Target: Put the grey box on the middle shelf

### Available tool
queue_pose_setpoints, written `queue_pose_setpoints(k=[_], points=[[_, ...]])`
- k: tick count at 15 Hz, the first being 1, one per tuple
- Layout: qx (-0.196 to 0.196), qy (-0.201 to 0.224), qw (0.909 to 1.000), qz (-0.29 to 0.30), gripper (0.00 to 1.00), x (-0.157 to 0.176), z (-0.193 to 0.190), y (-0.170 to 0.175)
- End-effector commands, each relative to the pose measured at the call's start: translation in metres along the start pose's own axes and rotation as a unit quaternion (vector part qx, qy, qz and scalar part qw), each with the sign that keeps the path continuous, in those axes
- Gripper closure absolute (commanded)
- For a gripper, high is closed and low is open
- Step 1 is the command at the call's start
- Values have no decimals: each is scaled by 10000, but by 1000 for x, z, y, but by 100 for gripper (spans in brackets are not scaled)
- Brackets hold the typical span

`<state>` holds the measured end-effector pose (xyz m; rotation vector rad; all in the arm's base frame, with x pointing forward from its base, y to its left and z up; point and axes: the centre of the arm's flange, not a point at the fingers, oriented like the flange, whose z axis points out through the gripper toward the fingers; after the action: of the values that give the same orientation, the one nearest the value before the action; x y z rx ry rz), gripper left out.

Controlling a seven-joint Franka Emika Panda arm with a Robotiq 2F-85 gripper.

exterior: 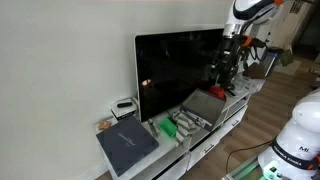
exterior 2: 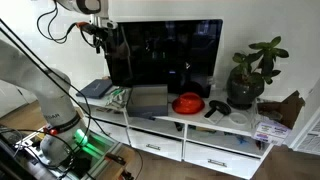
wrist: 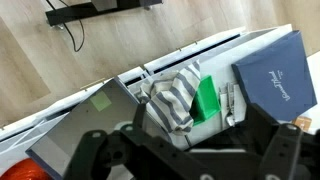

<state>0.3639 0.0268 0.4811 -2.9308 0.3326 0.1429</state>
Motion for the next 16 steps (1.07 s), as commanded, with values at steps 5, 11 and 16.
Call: queue_pose_setpoints(k=[5,11,16], points=[[0,1,10000,0,0,0,0,0],[59,183,9991,369,0,15,25,27],[172,363,9922,1180,0,28,82,90]])
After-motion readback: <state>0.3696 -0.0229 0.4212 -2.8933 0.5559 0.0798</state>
